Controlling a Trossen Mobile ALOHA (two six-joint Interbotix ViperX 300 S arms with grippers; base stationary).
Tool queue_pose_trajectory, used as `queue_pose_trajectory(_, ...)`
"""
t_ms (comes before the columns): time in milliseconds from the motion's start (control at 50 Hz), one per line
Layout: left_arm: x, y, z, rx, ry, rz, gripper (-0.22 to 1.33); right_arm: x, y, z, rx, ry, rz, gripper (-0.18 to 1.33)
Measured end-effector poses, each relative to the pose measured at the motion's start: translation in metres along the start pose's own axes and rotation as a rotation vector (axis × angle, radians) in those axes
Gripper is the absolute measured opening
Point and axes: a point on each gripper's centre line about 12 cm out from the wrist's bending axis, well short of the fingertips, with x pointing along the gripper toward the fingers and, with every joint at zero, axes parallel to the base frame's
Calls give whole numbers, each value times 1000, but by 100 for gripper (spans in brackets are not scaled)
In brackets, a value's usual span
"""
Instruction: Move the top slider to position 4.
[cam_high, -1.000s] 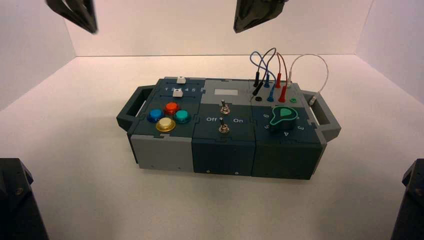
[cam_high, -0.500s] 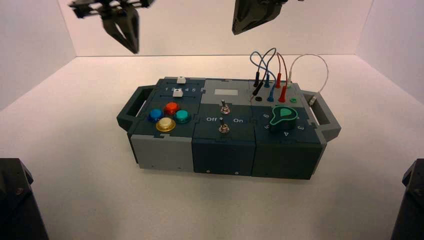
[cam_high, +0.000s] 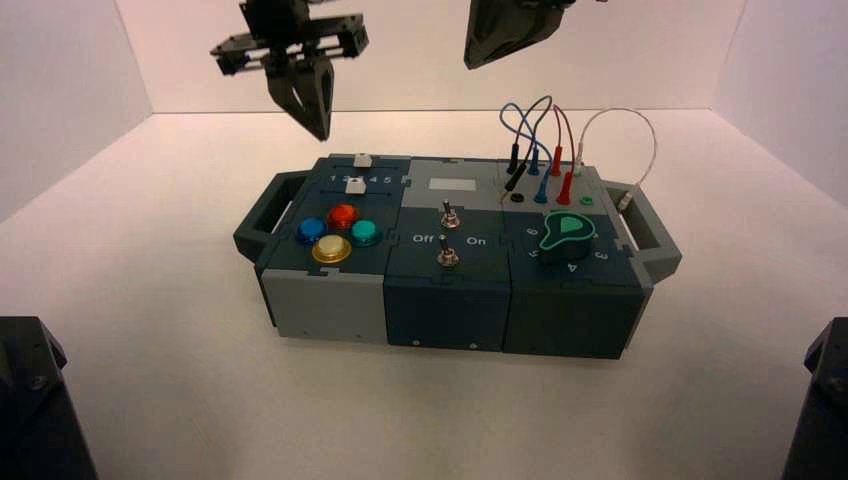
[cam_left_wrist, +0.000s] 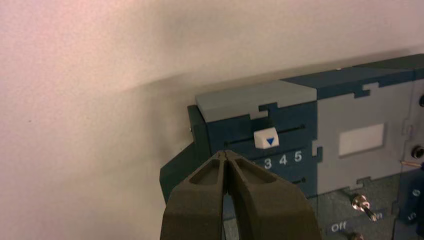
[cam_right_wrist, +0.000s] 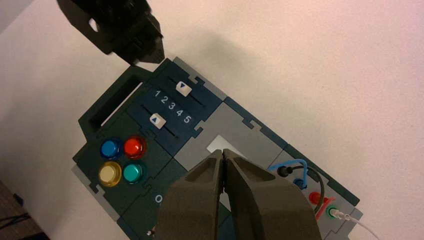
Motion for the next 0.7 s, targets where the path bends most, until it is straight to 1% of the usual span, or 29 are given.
queue_pose_trajectory(240,11,-4,0,11,4,1,-16,0,0,0,0,-2,0,-14)
queue_pose_trajectory(460,22,-13,3,32,16,0,-16,0,0,1,1,-6,-1,-14)
queue_pose_trajectory(700,25,-20,3,49,20,-4,-16,0,-2,1,3,-8,-4,-14)
